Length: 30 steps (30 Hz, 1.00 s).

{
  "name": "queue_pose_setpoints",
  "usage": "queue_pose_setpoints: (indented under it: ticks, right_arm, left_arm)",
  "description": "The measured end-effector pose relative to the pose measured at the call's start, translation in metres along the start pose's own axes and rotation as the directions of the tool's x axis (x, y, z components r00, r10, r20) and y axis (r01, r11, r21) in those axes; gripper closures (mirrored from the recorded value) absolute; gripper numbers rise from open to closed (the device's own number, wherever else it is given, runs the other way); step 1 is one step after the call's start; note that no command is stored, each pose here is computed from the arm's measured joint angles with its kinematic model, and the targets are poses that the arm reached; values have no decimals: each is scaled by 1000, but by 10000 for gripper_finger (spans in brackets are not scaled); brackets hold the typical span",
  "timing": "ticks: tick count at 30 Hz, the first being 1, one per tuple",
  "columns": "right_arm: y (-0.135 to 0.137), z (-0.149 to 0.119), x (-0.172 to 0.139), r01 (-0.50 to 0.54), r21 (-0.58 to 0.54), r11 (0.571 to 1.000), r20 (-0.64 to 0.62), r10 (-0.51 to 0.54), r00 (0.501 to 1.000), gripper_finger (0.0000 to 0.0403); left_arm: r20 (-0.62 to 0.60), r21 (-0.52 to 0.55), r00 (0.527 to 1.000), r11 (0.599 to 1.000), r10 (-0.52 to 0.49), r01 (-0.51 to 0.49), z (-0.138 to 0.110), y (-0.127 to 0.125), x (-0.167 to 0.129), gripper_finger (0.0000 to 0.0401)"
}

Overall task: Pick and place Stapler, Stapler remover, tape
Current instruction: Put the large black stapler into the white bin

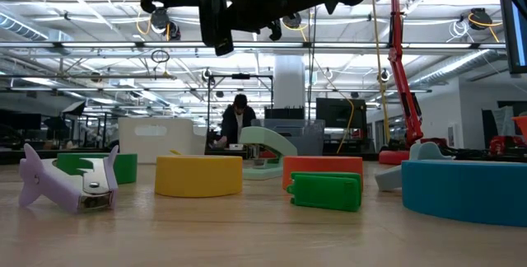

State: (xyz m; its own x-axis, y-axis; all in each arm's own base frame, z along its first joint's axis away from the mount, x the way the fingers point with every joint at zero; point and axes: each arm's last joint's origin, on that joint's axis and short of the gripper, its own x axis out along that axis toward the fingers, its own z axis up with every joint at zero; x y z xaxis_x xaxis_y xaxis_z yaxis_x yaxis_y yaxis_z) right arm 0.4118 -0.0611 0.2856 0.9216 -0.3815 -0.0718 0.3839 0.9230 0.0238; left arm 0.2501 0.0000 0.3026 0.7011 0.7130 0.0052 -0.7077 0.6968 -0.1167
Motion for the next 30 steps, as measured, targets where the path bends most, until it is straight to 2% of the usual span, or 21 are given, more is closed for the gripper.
queue_pose_setpoints:
  ticks: [10, 16, 22, 30]
  right_arm:
    - [-1, 1, 0, 27, 1, 1000, 7, -27, 1000, 370]
    - [0, 3, 0, 19, 15, 1000, 24, -20, 1000, 326]
    - [0, 3, 0, 20, 6, 1000, 24, -20, 1000, 310]
    - [-4, -4, 1, 25, 21, 999, -49, -24, 999, 276]
  left_arm:
    - [2, -68, 1000, 998, 9, -9, 0, 2, 2, 254]
    - [-1, -73, 1000, 997, 6, -6, 0, 2, 2, 258]
    - [-1, -71, 1000, 997, 15, -15, 0, 2, 2, 259]
    - [31, 28, 988, 988, 148, -149, 9, 12, -3, 259]
